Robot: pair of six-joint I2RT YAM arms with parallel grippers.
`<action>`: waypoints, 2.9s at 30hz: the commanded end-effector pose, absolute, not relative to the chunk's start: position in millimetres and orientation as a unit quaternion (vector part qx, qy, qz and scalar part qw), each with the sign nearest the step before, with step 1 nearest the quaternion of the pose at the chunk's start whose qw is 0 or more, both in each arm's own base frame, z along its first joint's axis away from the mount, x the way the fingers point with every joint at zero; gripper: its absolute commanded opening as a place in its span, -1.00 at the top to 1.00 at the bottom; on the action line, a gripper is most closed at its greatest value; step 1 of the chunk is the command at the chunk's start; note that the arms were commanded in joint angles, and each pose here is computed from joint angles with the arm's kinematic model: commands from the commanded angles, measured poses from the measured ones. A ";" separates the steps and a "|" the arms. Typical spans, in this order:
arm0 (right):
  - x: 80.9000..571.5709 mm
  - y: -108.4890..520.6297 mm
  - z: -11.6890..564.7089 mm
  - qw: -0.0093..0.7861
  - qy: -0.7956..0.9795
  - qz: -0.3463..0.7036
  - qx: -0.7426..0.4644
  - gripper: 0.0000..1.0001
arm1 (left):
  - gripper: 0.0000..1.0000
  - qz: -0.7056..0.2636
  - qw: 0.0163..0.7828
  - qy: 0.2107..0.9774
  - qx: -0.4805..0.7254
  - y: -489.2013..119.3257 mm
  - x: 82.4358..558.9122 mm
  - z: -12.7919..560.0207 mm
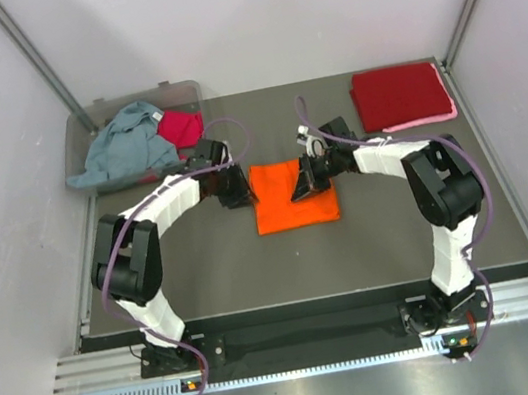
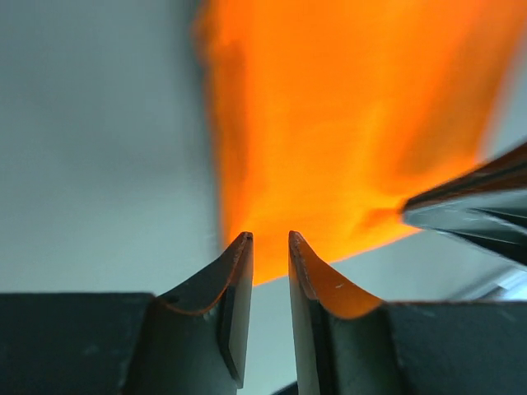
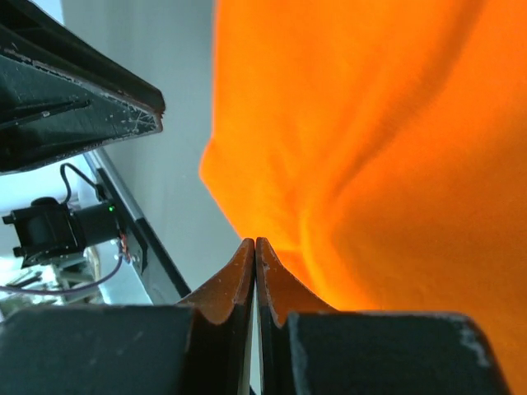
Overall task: Fold and stack the t-shirts
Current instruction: Fold the tshirt, then neatly place the folded tshirt to the corner
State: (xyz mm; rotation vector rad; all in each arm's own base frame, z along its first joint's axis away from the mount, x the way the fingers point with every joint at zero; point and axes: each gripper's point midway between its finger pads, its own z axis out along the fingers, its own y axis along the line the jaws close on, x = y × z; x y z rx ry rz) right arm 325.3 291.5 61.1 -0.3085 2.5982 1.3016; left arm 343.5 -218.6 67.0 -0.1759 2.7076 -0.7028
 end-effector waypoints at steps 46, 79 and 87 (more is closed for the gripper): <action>436.2 181.4 80.1 0.258 0.940 0.213 -0.064 -0.16 | 0.38 -0.286 0.269 0.918 0.058 -199.5 294.4 156.6; 471.0 210.4 29.5 0.258 0.903 0.330 -0.101 0.30 | 0.39 -0.272 0.242 0.928 0.080 -196.7 289.9 138.6; 457.0 195.1 32.9 0.242 0.919 0.296 -0.098 -0.18 | 0.39 -0.278 0.253 0.923 0.088 -196.3 288.6 145.9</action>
